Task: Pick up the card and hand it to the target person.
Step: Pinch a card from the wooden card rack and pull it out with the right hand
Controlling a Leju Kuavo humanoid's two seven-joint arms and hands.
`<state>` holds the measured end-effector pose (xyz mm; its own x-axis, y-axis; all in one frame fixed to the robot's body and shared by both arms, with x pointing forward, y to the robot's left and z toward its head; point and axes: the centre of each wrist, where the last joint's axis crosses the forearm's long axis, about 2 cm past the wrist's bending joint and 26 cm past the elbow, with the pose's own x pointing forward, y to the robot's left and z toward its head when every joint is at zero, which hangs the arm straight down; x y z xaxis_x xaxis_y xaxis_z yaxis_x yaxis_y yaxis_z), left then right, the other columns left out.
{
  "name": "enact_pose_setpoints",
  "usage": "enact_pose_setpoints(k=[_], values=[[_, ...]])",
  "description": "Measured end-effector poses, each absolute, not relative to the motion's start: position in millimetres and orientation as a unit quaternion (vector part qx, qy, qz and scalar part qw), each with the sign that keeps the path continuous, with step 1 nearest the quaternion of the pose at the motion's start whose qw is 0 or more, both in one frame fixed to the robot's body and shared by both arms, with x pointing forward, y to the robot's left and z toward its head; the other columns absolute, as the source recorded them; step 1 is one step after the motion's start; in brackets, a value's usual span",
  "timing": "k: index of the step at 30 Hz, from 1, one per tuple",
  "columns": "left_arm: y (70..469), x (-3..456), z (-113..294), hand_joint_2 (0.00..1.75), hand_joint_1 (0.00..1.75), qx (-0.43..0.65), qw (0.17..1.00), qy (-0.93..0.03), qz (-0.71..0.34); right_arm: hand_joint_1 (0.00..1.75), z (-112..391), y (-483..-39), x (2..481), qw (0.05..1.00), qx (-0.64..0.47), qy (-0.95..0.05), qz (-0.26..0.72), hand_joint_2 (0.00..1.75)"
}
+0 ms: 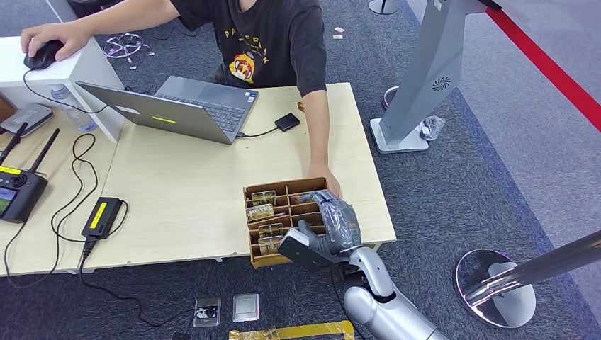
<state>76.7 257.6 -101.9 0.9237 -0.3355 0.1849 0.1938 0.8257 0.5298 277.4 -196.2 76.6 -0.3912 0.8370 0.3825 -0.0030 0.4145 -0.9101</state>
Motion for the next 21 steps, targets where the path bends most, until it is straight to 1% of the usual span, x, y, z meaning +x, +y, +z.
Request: enact_pose_setpoints(k=[8, 17, 19, 21], values=[[258, 77, -102, 1.75, 0.0, 0.259, 0.946, -0.136, -0.139, 0.77, 70, -199, 277, 0.474, -0.294, -0.693, 0.457, 1.75], [258, 77, -102, 1.75, 0.0, 0.259, 0.946, -0.136, -0.139, 0.87, 65, -203, 280, 0.483, -0.298, -0.686, 0.455, 1.75], [258, 77, -102, 1.75, 0.0, 0.259, 0.946, -0.136, -0.139, 0.97, 64, -204, 281, 0.483, -0.301, -0.685, 0.455, 1.75], [258, 77, -102, 1.75, 0.0, 0.258, 0.946, -0.136, -0.138, 1.18, 64, -205, 282, 0.482, -0.304, -0.685, 0.454, 1.75]])
